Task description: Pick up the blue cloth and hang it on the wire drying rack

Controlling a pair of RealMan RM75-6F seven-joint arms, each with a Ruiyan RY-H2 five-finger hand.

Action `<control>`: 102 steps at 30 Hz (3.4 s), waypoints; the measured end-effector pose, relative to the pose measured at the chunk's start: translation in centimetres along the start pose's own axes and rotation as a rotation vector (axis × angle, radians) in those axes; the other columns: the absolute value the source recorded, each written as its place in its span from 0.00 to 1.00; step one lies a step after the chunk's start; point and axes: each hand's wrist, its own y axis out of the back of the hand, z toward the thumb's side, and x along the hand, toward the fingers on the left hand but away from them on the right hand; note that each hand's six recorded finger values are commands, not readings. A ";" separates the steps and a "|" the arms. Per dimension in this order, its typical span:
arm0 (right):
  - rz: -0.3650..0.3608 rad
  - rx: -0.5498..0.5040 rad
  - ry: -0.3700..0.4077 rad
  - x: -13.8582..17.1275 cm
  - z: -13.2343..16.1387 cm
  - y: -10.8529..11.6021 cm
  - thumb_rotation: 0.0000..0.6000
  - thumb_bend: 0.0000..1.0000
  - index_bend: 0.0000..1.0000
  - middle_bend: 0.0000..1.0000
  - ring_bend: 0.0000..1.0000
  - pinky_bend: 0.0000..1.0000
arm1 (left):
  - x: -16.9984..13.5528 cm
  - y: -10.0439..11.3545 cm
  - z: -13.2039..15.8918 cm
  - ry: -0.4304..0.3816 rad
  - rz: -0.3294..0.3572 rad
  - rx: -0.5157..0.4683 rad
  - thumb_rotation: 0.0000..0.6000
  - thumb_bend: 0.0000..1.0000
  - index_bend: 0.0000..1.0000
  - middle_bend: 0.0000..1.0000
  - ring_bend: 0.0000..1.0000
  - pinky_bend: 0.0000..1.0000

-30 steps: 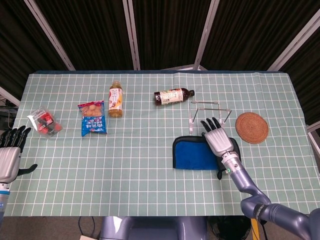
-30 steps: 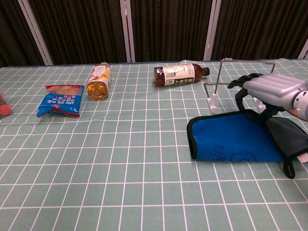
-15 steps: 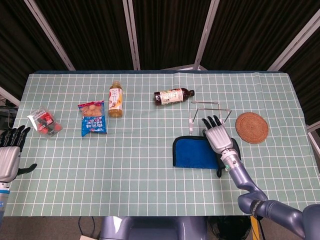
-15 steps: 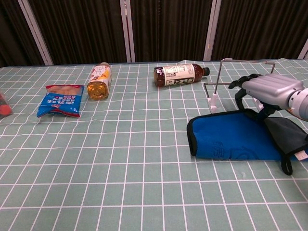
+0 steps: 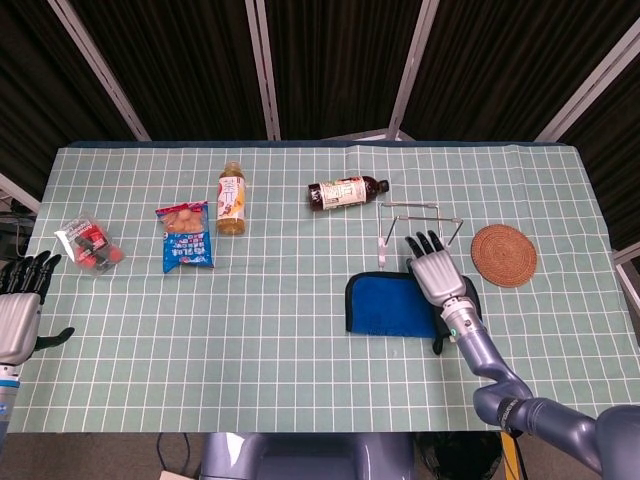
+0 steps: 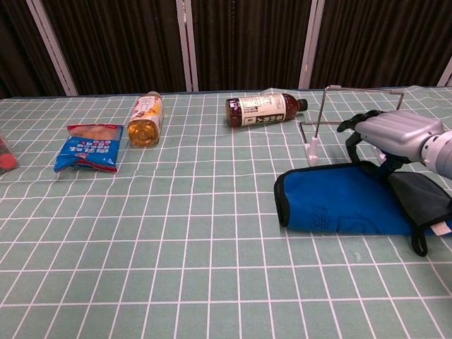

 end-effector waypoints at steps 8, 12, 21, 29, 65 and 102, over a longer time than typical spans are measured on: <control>0.030 0.004 -0.012 -0.3 -0.1 -0.7 1.00 0.13 0.39 0.05 0.00 0.00 | 0.0 0.0 0.0 0.001 -0.001 0.004 1.00 0.00 0.00 0.00 0.00 0.00; 0.041 0.003 -0.009 -0.2 0.0 -0.7 1.00 0.00 0.06 0.00 0.00 0.00 | 0.1 -0.1 0.0 0.002 -0.001 0.003 1.00 0.00 0.00 0.00 0.00 0.00; -0.048 -0.021 0.003 0.7 0.1 1.3 1.00 0.00 0.03 0.00 0.00 0.00 | 0.1 0.0 0.1 -0.002 -0.001 -0.001 1.00 0.00 0.00 0.00 0.00 0.00; -0.080 -0.057 0.074 4.8 0.0 3.2 1.00 0.00 0.28 0.00 0.00 0.00 | -0.3 0.4 0.3 -0.020 0.011 -0.013 1.00 0.00 0.00 0.00 0.00 0.00; -0.102 0.258 0.247 12.4 -1.9 -3.6 1.00 0.18 0.40 0.00 0.00 0.00 | -1.3 1.3 0.6 -0.039 0.040 -0.018 1.00 0.00 0.00 0.00 0.00 0.00; -0.086 0.231 0.223 11.3 -2.8 -4.7 1.00 0.43 0.57 0.04 0.00 0.00 | -1.1 0.9 0.7 -0.038 0.030 -0.009 1.00 0.00 0.00 0.00 0.00 0.00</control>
